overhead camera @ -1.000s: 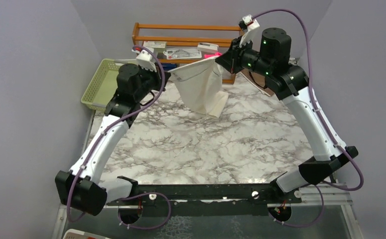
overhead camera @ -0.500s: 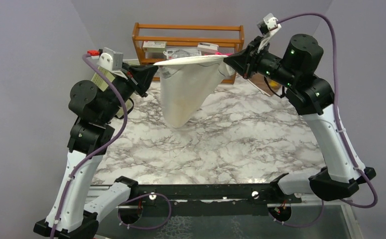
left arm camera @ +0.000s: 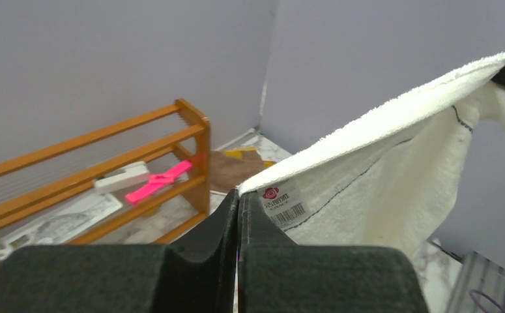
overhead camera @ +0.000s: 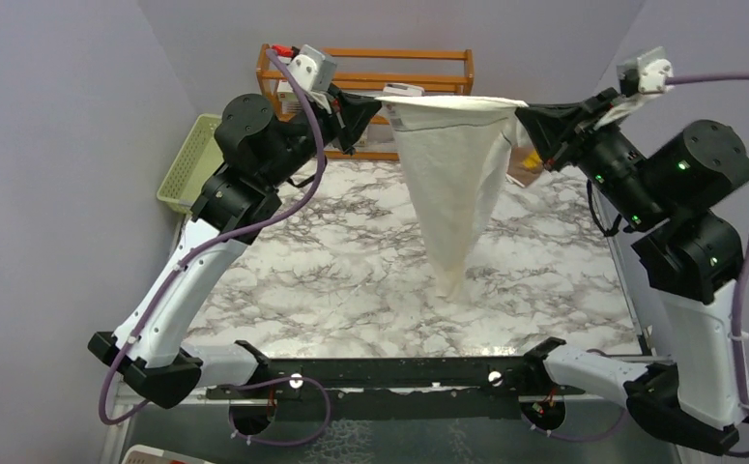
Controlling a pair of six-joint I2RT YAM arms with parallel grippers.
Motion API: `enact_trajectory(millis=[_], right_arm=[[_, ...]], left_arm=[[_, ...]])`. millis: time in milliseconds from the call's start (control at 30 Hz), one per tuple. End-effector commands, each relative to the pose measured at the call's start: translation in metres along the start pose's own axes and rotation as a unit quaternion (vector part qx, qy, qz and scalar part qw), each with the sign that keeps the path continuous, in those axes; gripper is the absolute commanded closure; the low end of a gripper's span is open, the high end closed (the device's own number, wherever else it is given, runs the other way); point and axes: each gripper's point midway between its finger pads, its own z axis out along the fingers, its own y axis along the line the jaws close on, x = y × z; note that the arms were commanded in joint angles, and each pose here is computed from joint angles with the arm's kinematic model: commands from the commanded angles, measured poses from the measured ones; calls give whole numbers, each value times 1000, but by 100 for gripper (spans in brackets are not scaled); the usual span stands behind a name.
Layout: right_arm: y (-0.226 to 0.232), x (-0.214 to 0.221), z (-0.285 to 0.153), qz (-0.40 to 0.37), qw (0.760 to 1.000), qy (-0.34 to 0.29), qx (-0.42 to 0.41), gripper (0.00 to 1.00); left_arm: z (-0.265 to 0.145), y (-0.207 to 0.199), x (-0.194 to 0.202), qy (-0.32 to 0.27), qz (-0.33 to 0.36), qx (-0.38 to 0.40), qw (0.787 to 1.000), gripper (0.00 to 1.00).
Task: Roll the towels
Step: Flatten out the towel at the center of the board.
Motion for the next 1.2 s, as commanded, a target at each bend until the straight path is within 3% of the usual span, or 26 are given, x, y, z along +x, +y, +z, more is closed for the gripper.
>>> enact_trajectory(millis=[0,133,267,400,500,600,767,933,1000,1167], right_arm=[[-16,34,35,-20,997,63,32,99],[14,67,78,16,993,101,-51,99],[67,92,106,59,980,113,-155,99],[147,94,120,43,964,104,-242,99],[194,93,129,43,948,104,-298,99],[219,87,132,63,935,93,-337,99],[210,80,137,59,946,69,-310,99],[161,101,117,36,975,75,-207,99],[131,126,101,49,983,89,-151,99],[41,199,35,100,986,130,36,99]], left_arm=[[-44,82,-29,-58,44,-238,969,100],[-102,124,-11,-48,50,-368,927,100],[-177,134,-13,-66,42,-461,884,100],[-259,128,-30,-112,35,-532,839,100],[-297,112,-62,-166,47,-529,831,100],[-307,100,-89,-180,71,-514,836,100],[-256,101,-102,-122,131,-472,863,100],[-175,118,-87,-78,165,-431,883,100],[-133,126,-66,-62,173,-404,896,100],[4,125,32,-2,127,-243,962,100]])
